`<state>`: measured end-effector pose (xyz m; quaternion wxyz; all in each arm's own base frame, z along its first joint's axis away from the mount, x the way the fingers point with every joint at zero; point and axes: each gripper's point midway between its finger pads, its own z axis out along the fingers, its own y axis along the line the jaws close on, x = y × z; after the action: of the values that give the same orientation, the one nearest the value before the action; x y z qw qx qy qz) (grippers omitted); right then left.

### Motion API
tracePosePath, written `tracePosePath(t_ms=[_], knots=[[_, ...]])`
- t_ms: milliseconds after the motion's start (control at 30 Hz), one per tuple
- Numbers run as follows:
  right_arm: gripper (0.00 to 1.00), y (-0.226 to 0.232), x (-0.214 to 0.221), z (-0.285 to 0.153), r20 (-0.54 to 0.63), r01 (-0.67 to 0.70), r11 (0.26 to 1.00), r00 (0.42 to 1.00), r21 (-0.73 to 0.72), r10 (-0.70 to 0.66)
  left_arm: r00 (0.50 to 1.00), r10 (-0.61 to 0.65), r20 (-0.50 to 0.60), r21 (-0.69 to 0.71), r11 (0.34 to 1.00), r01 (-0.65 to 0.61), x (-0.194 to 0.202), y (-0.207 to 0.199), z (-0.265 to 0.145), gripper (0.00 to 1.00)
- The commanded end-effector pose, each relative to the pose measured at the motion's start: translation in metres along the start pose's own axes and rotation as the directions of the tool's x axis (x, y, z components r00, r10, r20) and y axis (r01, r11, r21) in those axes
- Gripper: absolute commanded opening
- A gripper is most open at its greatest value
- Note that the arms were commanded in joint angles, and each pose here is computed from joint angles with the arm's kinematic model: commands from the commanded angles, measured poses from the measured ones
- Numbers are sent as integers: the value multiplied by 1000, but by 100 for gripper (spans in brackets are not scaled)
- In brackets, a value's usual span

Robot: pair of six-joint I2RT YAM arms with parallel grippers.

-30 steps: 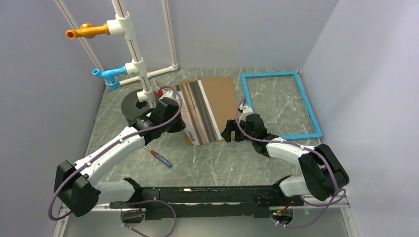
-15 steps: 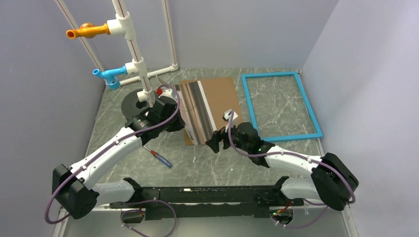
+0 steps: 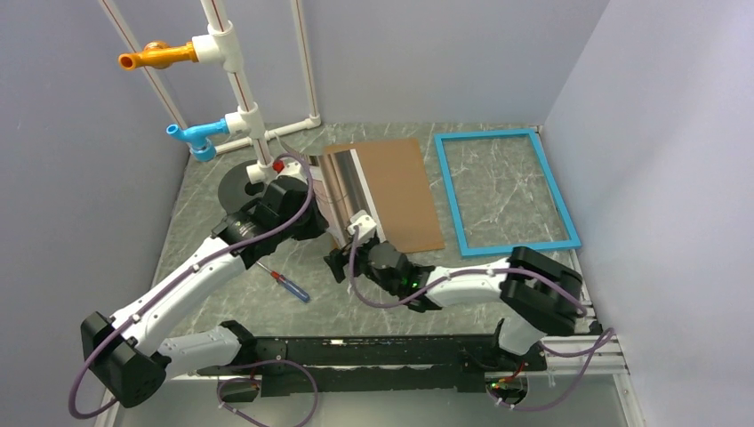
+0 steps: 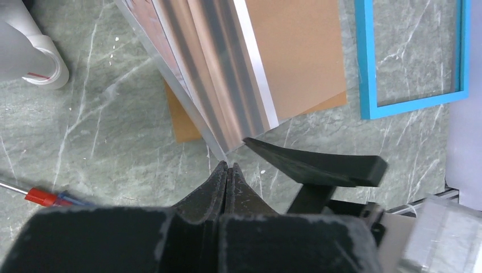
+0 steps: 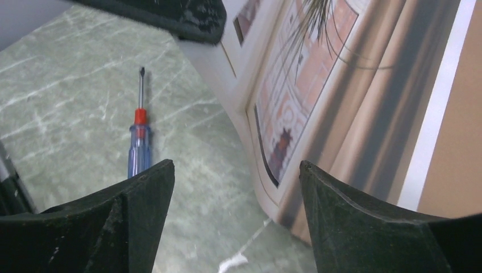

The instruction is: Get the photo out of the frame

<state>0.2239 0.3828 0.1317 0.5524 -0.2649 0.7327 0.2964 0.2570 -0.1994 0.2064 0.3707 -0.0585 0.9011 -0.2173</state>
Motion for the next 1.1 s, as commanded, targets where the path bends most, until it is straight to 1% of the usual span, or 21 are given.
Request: tracePosePath(t_ms=[0,67,133,200,267,367,400,433,467,600,667,733,833,933,1067], knots=[[79,7,-50,25,180,-10,993,984,114,-11,998,2,62,59,998,-6,-15,-11,-20,0],[72,8,-52,33,190,-12,987,982,161,-19,998,-1,65,72,997,-4,-16,-13,-24,0],[63,7,-52,40,183,-15,980,983,199,-22,998,-4,70,84,996,-2,-18,-15,-28,0],[45,7,-56,43,188,-33,974,982,226,-10,997,-7,75,96,995,0,-19,-16,-33,0],[31,7,-60,43,202,-54,971,979,232,7,997,-6,77,107,994,-3,-19,-17,-37,0],[14,13,-71,42,216,-81,976,976,203,36,995,-10,97,154,988,-5,-23,-24,-48,0],[8,16,-74,42,215,-90,978,975,190,48,995,-11,103,176,984,-8,-24,-27,-52,3],[1,20,-79,41,217,-102,979,974,176,63,994,-14,110,200,980,-8,-25,-30,-58,13],[0,23,-85,40,220,-116,980,972,162,79,993,-22,119,222,975,-5,-27,-33,-63,24],[0,28,-109,30,247,-189,973,957,133,152,984,-52,168,326,945,-6,-32,-43,-93,53],[0,27,-123,22,265,-228,965,946,131,187,978,-64,196,370,929,-14,-34,-45,-108,66],[0,26,-137,13,290,-261,958,932,118,219,971,-73,228,437,899,-36,-36,-51,-127,76],[0,23,-159,0,322,-319,941,908,113,269,959,-92,269,551,831,-75,-36,-62,-158,83],[0,15,-182,-15,363,-372,922,878,109,311,956,-94,278,617,781,-102,-32,-69,-175,85],[0,-13,-216,-35,421,-398,903,855,161,302,961,-85,262,609,788,-96,-24,-63,-176,87]])
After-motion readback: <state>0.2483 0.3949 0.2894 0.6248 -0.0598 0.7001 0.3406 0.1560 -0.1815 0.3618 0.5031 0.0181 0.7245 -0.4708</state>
